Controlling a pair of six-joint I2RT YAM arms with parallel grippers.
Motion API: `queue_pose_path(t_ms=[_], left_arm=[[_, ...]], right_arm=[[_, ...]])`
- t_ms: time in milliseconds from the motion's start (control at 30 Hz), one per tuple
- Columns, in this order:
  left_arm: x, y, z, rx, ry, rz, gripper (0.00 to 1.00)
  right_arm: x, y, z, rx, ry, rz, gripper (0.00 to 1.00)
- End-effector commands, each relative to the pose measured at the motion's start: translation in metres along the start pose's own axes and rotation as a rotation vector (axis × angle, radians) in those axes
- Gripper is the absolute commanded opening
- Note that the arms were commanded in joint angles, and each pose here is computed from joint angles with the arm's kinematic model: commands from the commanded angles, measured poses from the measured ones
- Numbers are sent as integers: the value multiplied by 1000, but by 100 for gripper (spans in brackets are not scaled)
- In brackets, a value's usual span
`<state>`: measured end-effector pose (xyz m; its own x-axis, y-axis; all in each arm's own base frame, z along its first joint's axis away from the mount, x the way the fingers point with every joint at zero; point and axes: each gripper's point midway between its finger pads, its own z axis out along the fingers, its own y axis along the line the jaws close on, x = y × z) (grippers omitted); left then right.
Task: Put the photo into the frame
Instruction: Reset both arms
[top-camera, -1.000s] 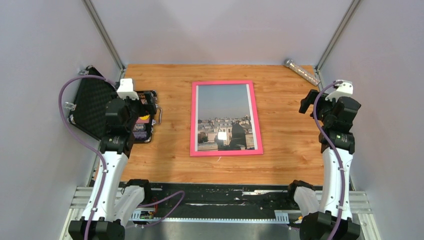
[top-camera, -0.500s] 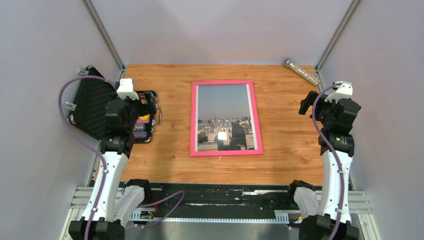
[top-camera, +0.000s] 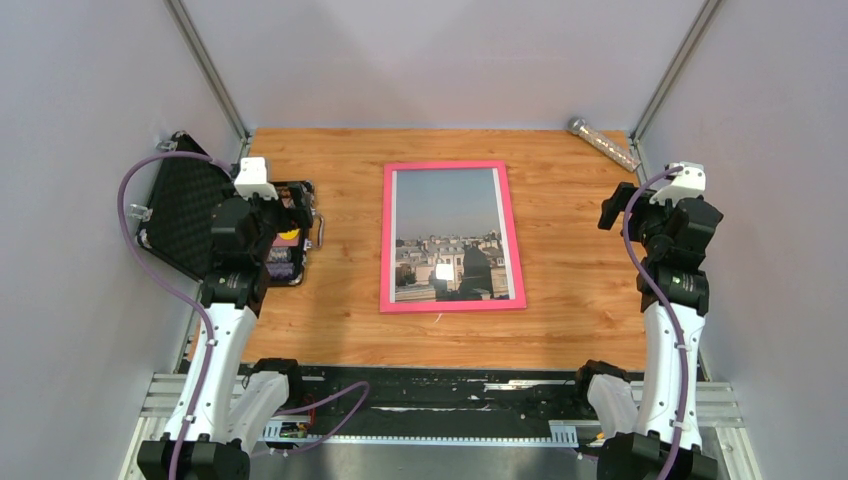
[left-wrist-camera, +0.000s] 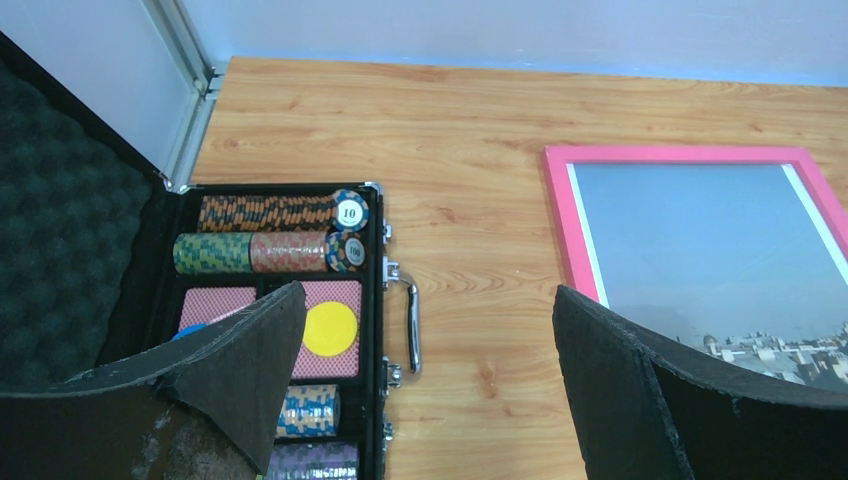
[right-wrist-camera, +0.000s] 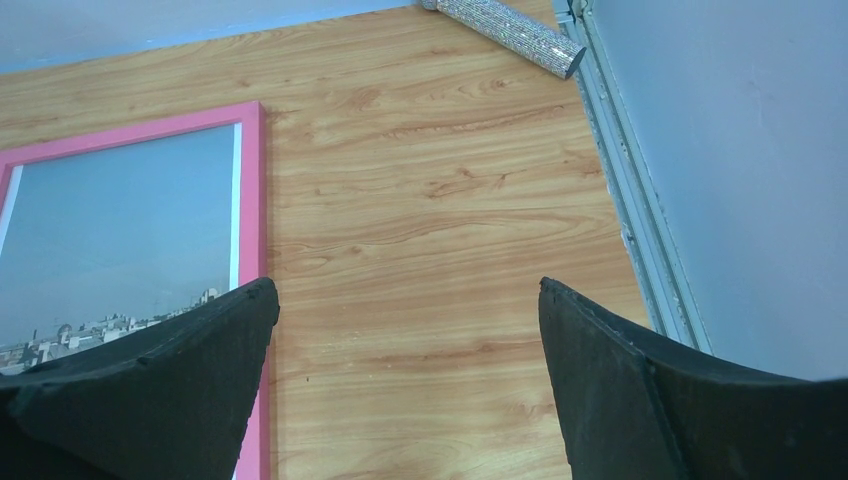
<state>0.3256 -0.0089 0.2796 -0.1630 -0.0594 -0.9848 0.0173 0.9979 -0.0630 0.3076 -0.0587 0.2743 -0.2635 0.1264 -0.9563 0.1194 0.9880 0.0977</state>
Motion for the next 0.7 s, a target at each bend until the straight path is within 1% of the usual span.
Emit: queue_pose_path(t_ms=[0,667], left_arm=[[-10,3,0,-7,-42,10,100],[-5,1,3,6,-26,14,100]], right_arm=[[-15,0,-3,-1,-65,-36,100],[-14,-1,-2,-1,-62,-48,100]])
